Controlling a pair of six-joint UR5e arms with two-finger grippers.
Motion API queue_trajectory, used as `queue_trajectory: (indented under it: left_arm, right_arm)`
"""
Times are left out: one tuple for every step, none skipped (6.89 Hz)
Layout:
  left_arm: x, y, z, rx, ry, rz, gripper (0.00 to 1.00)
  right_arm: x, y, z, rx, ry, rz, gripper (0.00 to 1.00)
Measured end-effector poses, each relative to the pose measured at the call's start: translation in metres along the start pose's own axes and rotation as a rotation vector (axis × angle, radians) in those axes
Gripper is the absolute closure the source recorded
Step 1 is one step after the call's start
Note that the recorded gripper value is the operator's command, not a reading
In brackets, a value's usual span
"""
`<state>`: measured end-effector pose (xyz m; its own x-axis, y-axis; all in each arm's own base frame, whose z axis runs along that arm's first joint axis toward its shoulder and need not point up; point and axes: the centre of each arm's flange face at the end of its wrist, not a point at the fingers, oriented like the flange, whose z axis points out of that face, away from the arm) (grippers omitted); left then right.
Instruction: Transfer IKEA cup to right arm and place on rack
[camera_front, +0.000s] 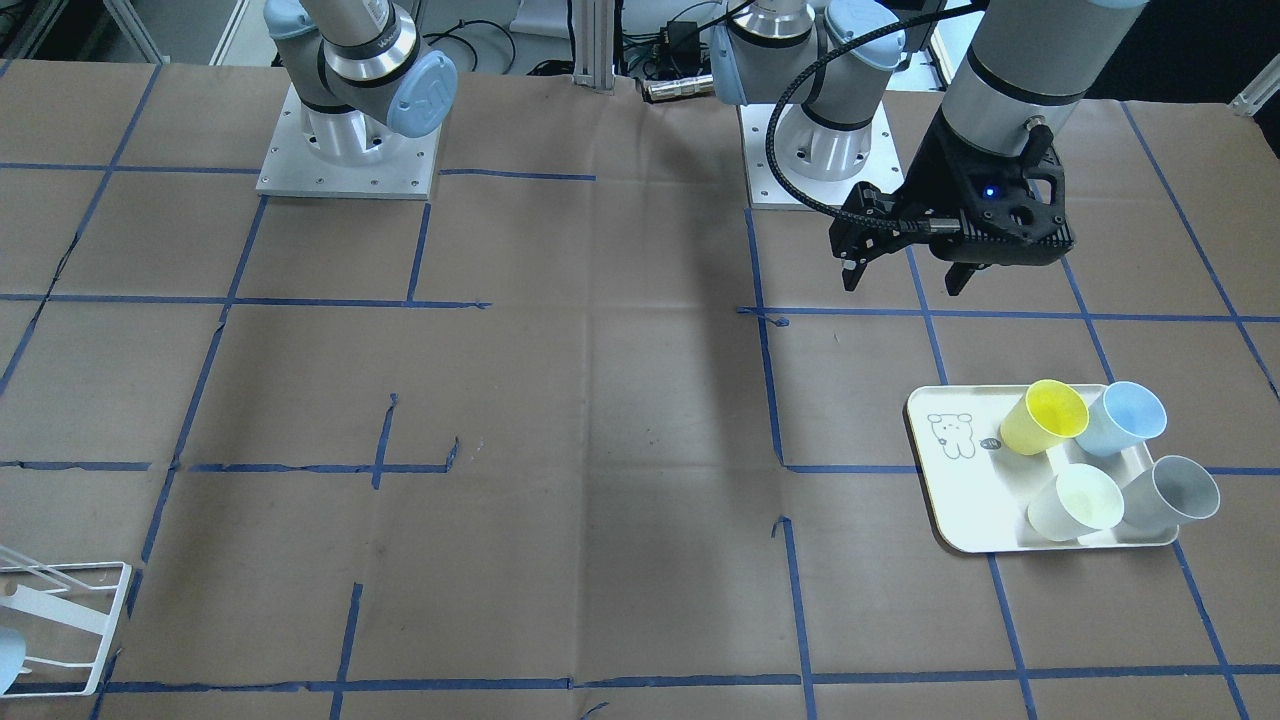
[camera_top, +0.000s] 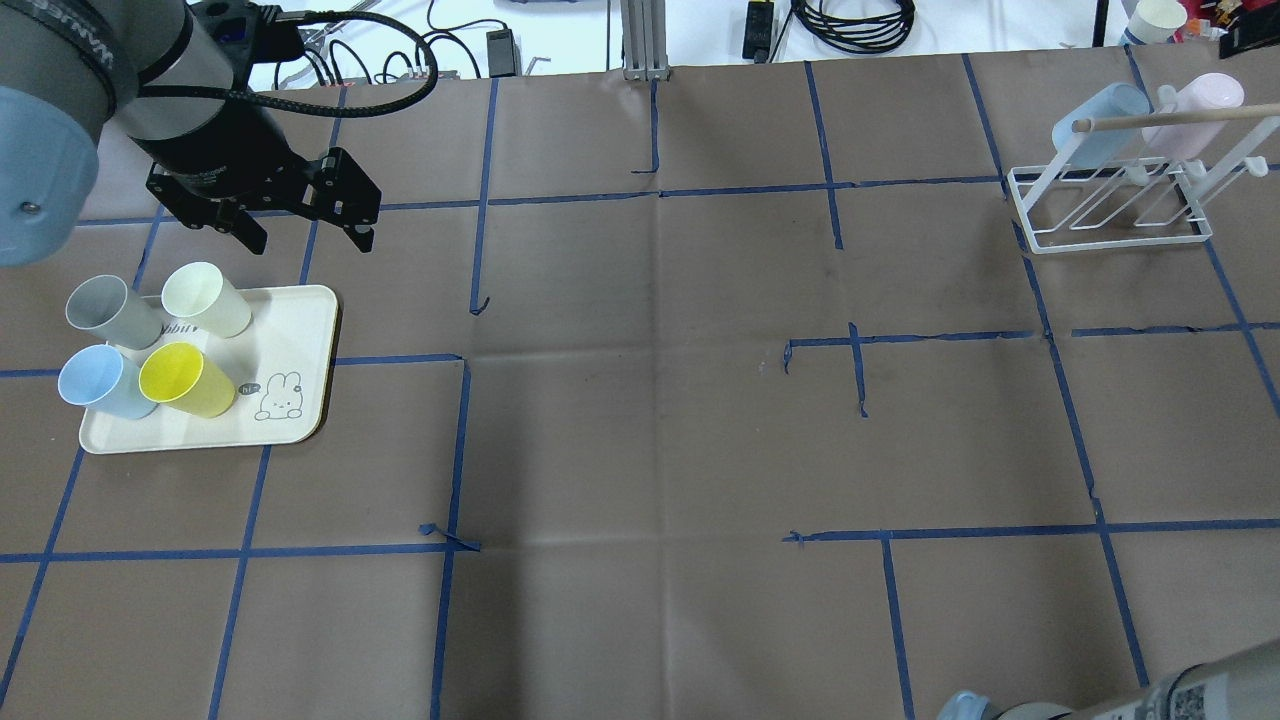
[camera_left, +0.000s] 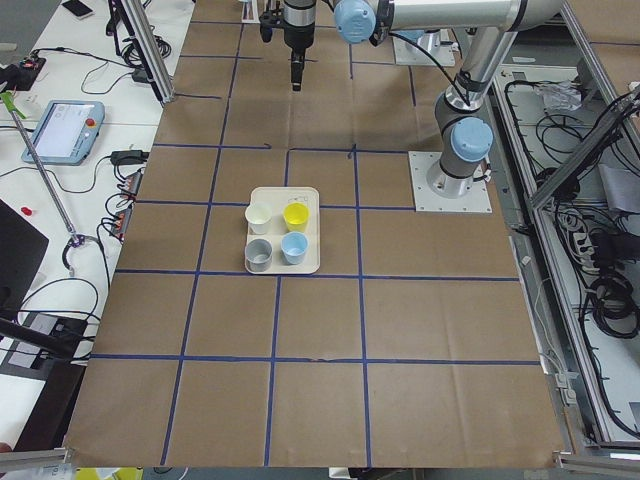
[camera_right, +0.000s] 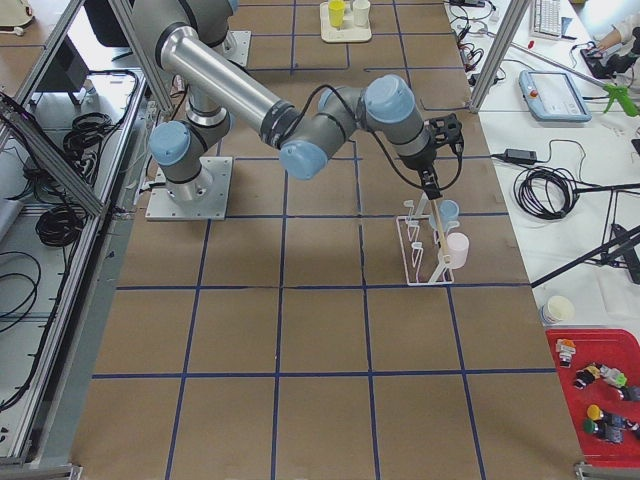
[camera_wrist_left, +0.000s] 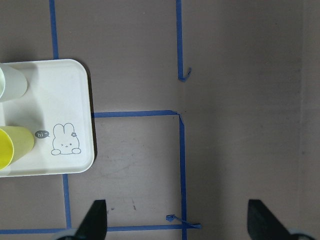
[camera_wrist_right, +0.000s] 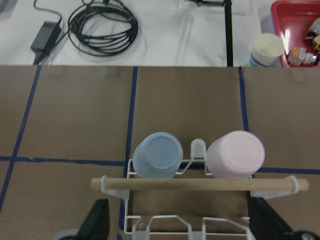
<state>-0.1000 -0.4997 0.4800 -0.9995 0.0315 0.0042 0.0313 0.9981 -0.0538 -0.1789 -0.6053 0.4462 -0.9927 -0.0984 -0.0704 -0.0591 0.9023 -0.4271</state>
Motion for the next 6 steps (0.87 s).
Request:
queue_trajectory:
  left_arm:
    - [0.0,0.0,0.0,0.0,0.0,0.0,0.01]
    - [0.0,0.0,0.0,-0.001,0.001,0.0,0.01]
    - [0.0,0.0,0.001,-0.001,0.001,0.0,0.01]
    - [0.0,0.0,0.001,-0.001,0.002,0.0,0.01]
    - [0.0,0.0,0.001,-0.001,0.003,0.0,0.01]
    - [0.0,0.0,0.001,-0.001,0.003,0.0,0.01]
  right_arm:
    - [-0.059,0.006,-0.002,-0.141,-0.074,-0.027,0.0]
    - [-0.114,0.016,-0.006,-0.26,-0.15,-0.061,0.0]
    - [-0.157,0.026,-0.014,-0.345,-0.197,-0.093,0.0]
    - [-0.186,0.035,-0.032,-0.386,-0.194,-0.097,0.0]
    - [-0.216,0.041,-0.054,-0.396,-0.167,-0.081,0.0]
    - [-0.252,0.047,-0.067,-0.405,-0.14,-0.069,0.0]
